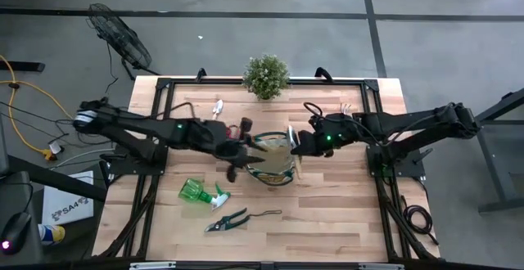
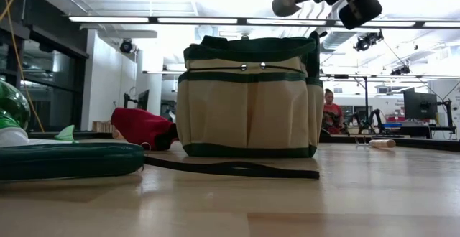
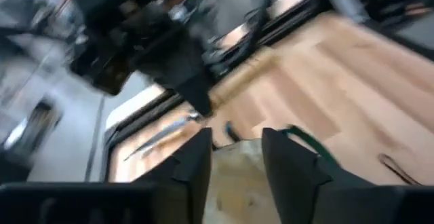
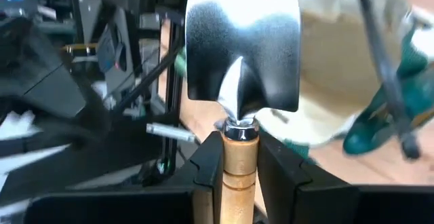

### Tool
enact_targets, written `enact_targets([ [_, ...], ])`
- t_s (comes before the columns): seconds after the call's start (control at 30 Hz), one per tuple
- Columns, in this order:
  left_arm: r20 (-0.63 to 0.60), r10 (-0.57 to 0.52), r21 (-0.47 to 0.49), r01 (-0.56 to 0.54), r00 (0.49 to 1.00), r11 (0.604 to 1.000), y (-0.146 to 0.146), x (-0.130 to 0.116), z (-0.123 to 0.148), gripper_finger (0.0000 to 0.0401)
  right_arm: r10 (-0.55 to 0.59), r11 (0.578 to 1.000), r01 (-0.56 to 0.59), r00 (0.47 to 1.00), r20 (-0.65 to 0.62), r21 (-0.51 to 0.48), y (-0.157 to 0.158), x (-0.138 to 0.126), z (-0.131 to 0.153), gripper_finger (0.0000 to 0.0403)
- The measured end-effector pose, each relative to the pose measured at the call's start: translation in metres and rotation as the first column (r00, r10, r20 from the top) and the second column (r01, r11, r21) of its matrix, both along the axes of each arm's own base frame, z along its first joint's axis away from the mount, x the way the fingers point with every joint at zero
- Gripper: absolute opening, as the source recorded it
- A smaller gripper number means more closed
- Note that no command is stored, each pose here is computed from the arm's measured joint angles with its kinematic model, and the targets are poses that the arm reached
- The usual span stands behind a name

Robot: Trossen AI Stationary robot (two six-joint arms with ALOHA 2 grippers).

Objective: Pick & Place Garden tools in Gardening bag
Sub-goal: Put the bottom trowel into the gardening bag

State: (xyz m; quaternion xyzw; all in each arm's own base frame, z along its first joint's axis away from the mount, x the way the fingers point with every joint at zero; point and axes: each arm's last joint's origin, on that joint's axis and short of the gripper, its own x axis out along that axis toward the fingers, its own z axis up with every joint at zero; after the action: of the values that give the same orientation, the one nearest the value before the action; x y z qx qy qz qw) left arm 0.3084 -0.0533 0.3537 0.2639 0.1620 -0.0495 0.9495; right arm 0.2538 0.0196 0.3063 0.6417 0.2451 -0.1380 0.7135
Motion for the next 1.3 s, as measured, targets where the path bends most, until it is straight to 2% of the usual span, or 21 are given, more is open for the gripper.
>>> enact_targets([
  [0.07, -0.043, 0.081, -0.019, -0.082, 0.996, 0.996, -0.007, 0.009, 0.007, 0.0149, -0.03, 0.999, 0.03, 1.0, 0.003, -0.028, -0.001, 0.0, 0.0, 0.0056],
  [0.2, -0.084, 0.129, 0.0, -0.129, 0.988, 0.992, -0.026, 0.023, 0.014, 0.0158, -0.054, 0.996, 0.054, 0.998, 0.01, -0.07, -0.003, 0.0, 0.0, 0.0056],
  [0.27, -0.101, 0.114, 0.078, -0.107, 0.988, 0.991, -0.037, 0.028, 0.011, 0.0159, -0.054, 0.996, 0.055, 0.998, 0.009, -0.074, -0.003, 0.0, 0.0, 0.0056],
  [0.33, -0.108, 0.044, 0.213, -0.02, 0.993, 0.977, -0.049, 0.033, 0.008, 0.0159, -0.046, 0.996, 0.046, 0.999, 0.01, -0.074, -0.004, 0.0, 0.0, 0.0056],
  [0.4, -0.14, -0.052, 0.364, 0.1, 0.989, 0.926, -0.06, 0.034, 0.002, 0.0159, -0.035, 0.997, 0.036, 0.999, 0.01, -0.071, -0.005, 0.0, 0.0, 0.0056],
  [0.47, -0.138, -0.108, 0.464, 0.16, 0.985, 0.871, -0.071, 0.042, -0.004, 0.0159, -0.031, 0.997, 0.032, 0.999, 0.013, -0.075, -0.005, 0.001, 0.0, 0.0056],
  [0.53, -0.141, -0.104, 0.54, 0.165, 0.985, 0.825, -0.077, 0.049, -0.013, 0.0159, -0.029, 0.997, 0.03, 0.999, 0.018, -0.077, -0.005, 0.001, 0.001, 0.0056],
  [0.6, -0.101, -0.082, 0.589, 0.126, 0.992, 0.799, -0.08, 0.06, -0.018, 0.0159, -0.027, 0.996, 0.029, 0.999, 0.021, -0.079, -0.005, 0.001, 0.001, 0.0056],
  [0.73, -0.074, -0.088, 0.695, 0.114, 0.993, 0.71, -0.085, 0.076, -0.03, 0.0159, -0.009, 0.996, 0.011, 1.0, 0.021, -0.083, -0.005, 0.001, 0.001, 0.0056],
  [0.93, -0.106, -0.08, 0.782, 0.132, 0.991, 0.609, -0.083, 0.088, -0.044, 0.0159, 0.003, 0.997, -0.001, 1.0, 0.022, -0.081, -0.004, 0.001, 0.001, 0.0056],
  [1.07, -0.123, -0.054, 0.799, 0.131, 0.991, 0.587, -0.075, 0.094, -0.05, 0.0159, 0.003, 0.997, -0.002, 1.0, 0.024, -0.08, -0.004, 0.001, 0.001, 0.0056],
  [1.23, -0.122, -0.044, 0.794, 0.124, 0.992, 0.595, -0.06, 0.099, -0.05, 0.0159, 0.003, 0.997, -0.001, 1.0, 0.028, -0.08, -0.004, 0.001, 0.002, 0.0057],
  [1.3, -0.132, -0.046, 0.804, 0.134, 0.99, 0.579, -0.055, 0.1, -0.05, 0.0159, 0.003, 0.997, -0.001, 1.0, 0.029, -0.08, -0.004, 0.001, 0.002, 0.0057],
])
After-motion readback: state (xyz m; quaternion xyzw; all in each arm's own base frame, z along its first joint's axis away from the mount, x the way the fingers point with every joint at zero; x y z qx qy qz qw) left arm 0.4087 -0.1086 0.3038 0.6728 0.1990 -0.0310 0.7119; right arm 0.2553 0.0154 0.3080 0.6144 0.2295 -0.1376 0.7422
